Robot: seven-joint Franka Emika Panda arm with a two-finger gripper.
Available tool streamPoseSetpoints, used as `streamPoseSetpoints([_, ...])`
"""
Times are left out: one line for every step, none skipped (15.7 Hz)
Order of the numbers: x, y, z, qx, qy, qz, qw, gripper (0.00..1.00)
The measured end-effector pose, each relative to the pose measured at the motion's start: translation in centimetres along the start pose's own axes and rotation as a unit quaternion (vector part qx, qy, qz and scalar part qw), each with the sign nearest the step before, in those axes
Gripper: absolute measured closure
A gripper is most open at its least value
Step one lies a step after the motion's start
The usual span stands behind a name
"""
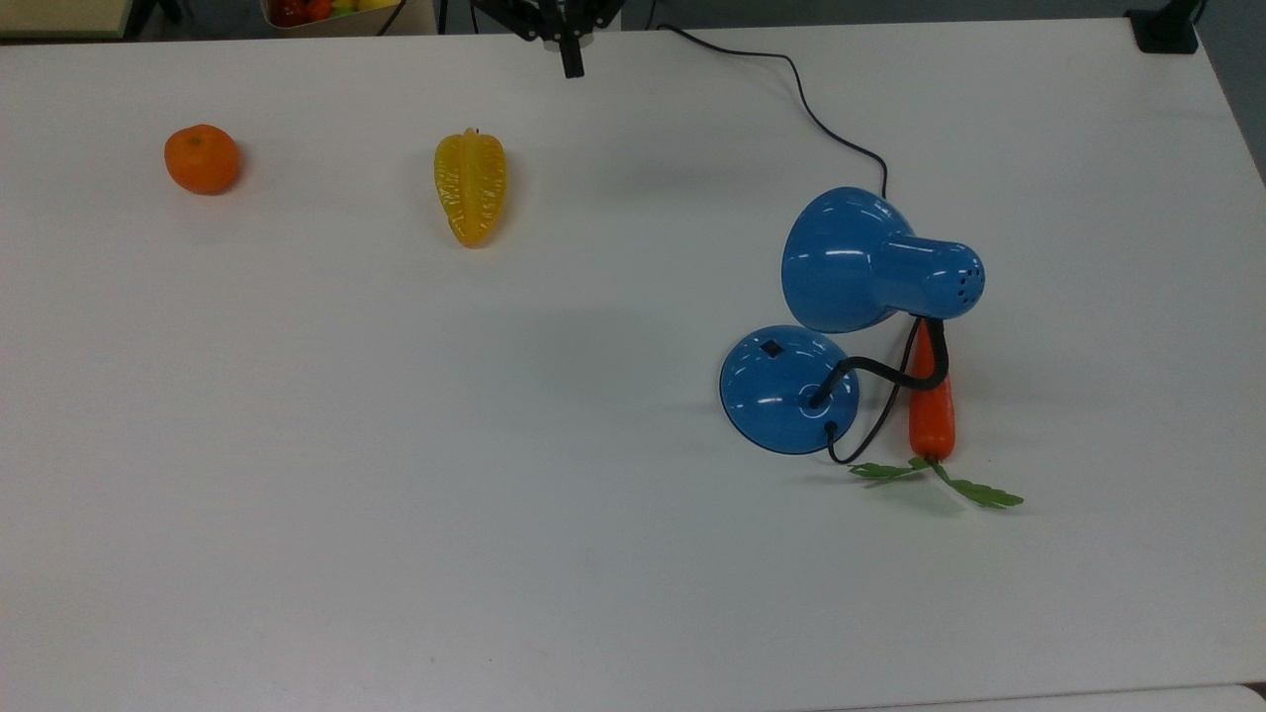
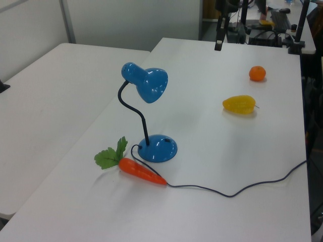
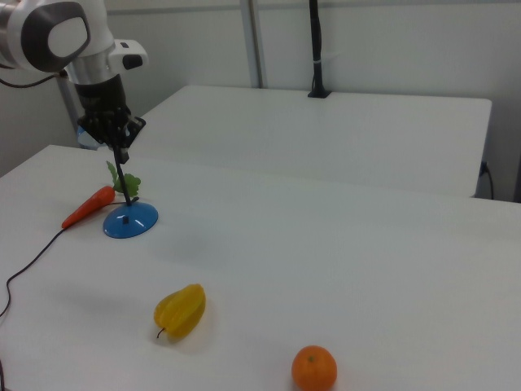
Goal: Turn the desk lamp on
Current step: 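Move the gripper down toward the blue lamp's round base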
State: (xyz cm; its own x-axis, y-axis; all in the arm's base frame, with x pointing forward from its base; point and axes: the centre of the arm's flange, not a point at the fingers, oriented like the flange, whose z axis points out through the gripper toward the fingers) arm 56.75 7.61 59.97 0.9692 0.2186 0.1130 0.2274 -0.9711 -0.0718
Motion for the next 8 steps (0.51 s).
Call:
streamPoseSetpoints([0.1,-0.4,0.3,0.001,-0.002,-0.004,1.0,0.99])
streamPoseSetpoints([0.2,-0.7,0.5,0.001,-0.004,-0.006,1.0,0.99])
streamPoseSetpoints([0.2,-0.8,0.6,0.001,-0.005,-0.007,1.0,0.99])
streamPoseSetpoints([0.2,-0.8,0.8,0.001,-0.006,-0.01,0.9999,0.99])
streamPoseSetpoints([0.2,-0.9,1.0,0.002,-0.009,-0.015,0.9999,0.99])
streamPoseSetpoints([0.2,-1.0,1.3,0.002,-0.012,-0.018,0.9998,0.99])
streamPoseSetpoints([0.2,-1.3,1.6,0.003,-0.015,-0.022,0.9996,0.99])
streamPoseSetpoints([0.3,-1.7,2.1,0.003,-0.019,-0.026,0.9995,0.99])
